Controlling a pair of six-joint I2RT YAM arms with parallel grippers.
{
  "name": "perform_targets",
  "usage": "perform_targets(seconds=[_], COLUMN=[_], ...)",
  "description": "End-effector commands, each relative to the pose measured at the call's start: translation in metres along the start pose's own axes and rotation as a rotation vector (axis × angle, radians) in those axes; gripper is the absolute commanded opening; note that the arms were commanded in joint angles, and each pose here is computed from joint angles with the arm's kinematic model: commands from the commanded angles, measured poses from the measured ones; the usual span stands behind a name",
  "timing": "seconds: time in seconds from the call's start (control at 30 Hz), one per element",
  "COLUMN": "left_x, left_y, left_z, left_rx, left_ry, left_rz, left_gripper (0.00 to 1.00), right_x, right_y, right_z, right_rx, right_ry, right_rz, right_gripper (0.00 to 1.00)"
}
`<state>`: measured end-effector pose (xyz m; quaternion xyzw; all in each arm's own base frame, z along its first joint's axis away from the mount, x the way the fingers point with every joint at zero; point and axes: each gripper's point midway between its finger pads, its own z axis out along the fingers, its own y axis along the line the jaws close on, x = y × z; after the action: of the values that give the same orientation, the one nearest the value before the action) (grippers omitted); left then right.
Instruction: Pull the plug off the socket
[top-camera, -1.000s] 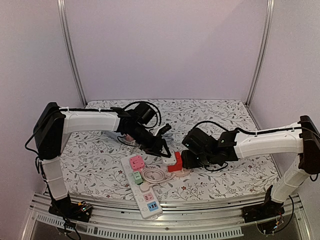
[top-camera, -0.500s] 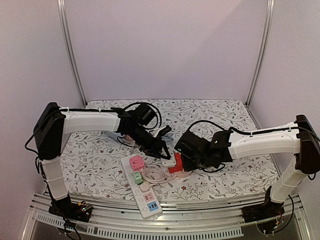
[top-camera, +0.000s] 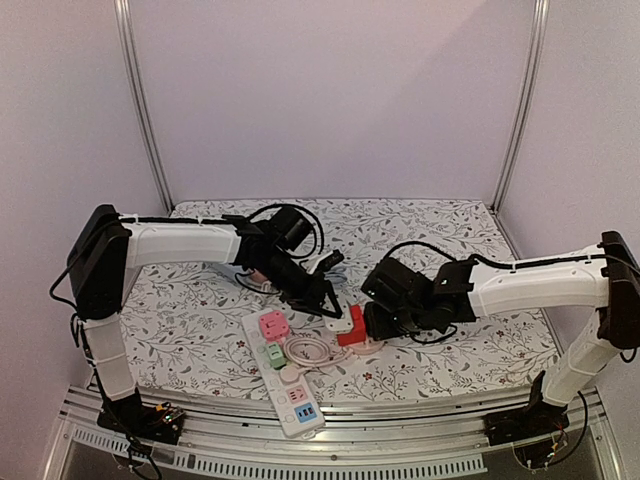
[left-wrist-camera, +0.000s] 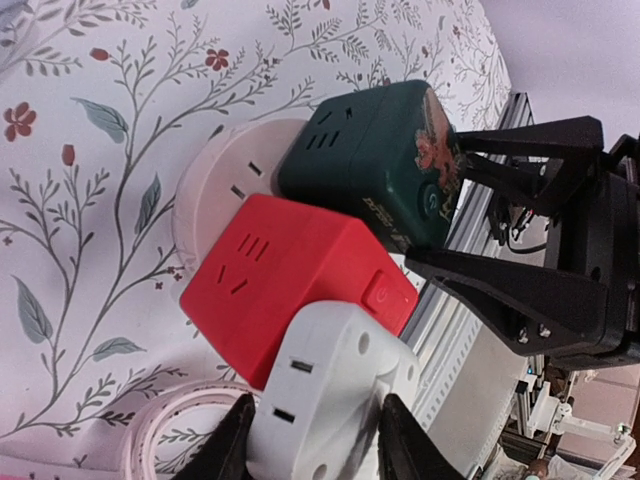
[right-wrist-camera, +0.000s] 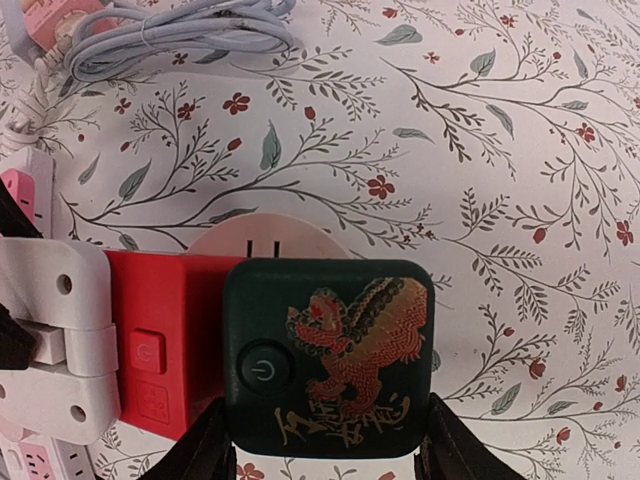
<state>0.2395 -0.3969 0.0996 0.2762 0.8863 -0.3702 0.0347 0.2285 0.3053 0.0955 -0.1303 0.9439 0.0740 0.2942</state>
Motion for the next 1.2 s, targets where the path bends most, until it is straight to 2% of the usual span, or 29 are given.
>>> perform_targets(seconds=[0.0,0.53,0.7,1.03,1.17], left_x=[0.020,0.020,0.020,0.021,0.021], left_y=[0.037,0.039,0.040,0.041,0.041], left_z=[0.016,0.017,0.019,0.019,0.020], left_rx=[-0.132,-0.135,-0.139,-0.140,-0.137], left_ry=[0.067,0.069,0.073,0.076,0.078], left_rz=[-0.046,-0.047,-0.049,-0.049,-0.052], left_gripper=[0.38,0.38,0.38,0.38,0.38], right_x=[-0.032,-0.025,-0.029,-0.031,-0.035], right_y=[0.029,0.051,0.051,0.040,0.037], right_z=[-0.026,-0.019,-0.023,-0.017,-0.024], right_rx=[-0.025,0.117,0.070,-0.142,-0.118], right_ry=[-0.114,-0.112,-0.119,-0.093,-0.112], right_rz=[-0.022,-0.190,-0.154,0.074,0.054], right_gripper=[0.32,0.30,0.30,0.30,0.29])
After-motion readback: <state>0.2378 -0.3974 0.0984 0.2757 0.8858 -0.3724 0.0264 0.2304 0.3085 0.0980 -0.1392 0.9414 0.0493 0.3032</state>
